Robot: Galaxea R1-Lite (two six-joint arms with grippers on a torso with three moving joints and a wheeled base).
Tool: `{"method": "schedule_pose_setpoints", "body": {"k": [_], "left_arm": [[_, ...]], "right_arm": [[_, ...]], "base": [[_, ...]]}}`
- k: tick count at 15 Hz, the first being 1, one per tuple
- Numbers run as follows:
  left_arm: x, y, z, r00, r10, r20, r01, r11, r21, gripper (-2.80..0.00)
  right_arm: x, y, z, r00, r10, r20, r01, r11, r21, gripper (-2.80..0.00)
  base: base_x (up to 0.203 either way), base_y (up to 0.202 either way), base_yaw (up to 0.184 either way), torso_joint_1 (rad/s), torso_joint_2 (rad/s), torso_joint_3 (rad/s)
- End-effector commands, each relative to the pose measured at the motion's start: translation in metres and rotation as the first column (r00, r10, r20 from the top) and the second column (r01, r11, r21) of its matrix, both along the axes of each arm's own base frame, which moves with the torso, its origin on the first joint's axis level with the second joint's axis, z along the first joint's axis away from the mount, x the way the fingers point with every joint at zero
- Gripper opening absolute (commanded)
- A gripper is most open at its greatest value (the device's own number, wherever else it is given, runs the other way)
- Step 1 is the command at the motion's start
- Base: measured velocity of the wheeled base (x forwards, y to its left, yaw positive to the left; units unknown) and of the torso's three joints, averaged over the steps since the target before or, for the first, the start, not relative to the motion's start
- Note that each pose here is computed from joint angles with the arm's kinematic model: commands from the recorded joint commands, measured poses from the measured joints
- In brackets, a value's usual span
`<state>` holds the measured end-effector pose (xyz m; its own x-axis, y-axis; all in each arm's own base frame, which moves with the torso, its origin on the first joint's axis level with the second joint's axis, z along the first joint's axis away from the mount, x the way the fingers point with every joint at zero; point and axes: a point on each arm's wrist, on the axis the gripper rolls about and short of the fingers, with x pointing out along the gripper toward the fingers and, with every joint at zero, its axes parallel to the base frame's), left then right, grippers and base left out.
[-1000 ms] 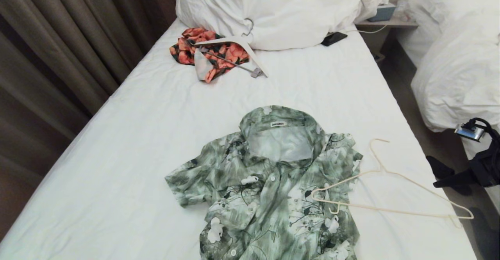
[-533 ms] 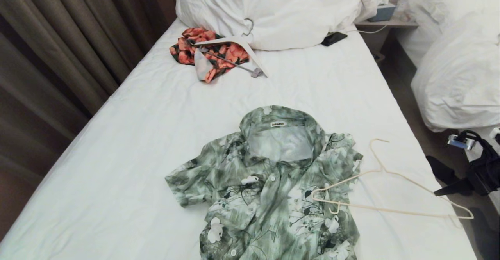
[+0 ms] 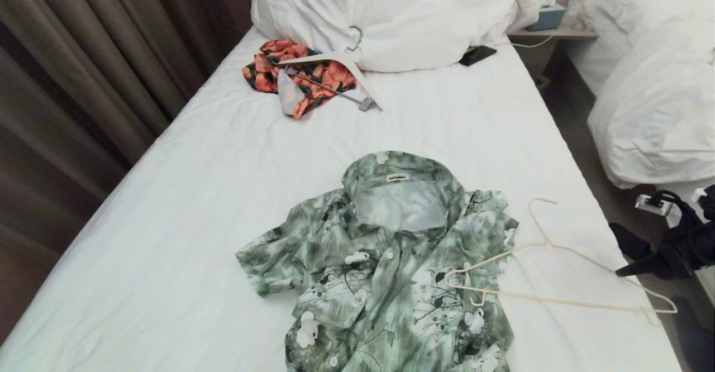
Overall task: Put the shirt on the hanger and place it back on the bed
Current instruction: Lift the shirt and hanger
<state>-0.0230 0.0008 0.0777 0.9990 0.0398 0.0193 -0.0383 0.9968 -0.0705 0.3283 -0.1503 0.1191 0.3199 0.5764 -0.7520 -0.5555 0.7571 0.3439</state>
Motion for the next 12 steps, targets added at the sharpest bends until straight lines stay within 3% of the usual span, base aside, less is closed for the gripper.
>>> {"method": "schedule_pose_setpoints", "body": {"k": [1, 6, 9, 12], "left_arm": [[0.0, 0.0, 0.0, 1.0, 0.002, -0.001, -0.002, 1.0, -0.001, -2.8], [0.0, 0.0, 0.0, 1.0, 0.0, -0.001, 0.0, 1.0, -0.001, -2.8], [0.0, 0.0, 0.0, 1.0, 0.001, 0.001, -0.001, 1.0, -0.001, -2.8], [0.0, 0.0, 0.0, 1.0, 0.001, 0.0, -0.001, 1.0, -0.001, -2.8]], "right_arm": [[0.003, -0.001, 0.005, 1.0, 0.005, 0.026, -0.005, 1.0, -0.008, 0.0], [0.021, -0.008, -0.011, 1.0, 0.011, 0.018, -0.011, 1.0, -0.001, 0.0], [0.033, 0.006, -0.021, 0.998, 0.054, 0.041, -0.058, 0.994, 0.094, 0.0], [0.035, 0.025, -0.018, 0.995, 0.096, 0.035, -0.099, 0.986, 0.133, 0.0]], "base": [[0.0, 0.0, 0.0, 0.0, 0.0, 0.0], [0.0, 0.0, 0.0, 0.0, 0.0, 0.0], [0.0, 0.0, 0.0, 0.0, 0.0, 0.0], [0.0, 0.0, 0.0, 0.0, 0.0, 0.0]]}}
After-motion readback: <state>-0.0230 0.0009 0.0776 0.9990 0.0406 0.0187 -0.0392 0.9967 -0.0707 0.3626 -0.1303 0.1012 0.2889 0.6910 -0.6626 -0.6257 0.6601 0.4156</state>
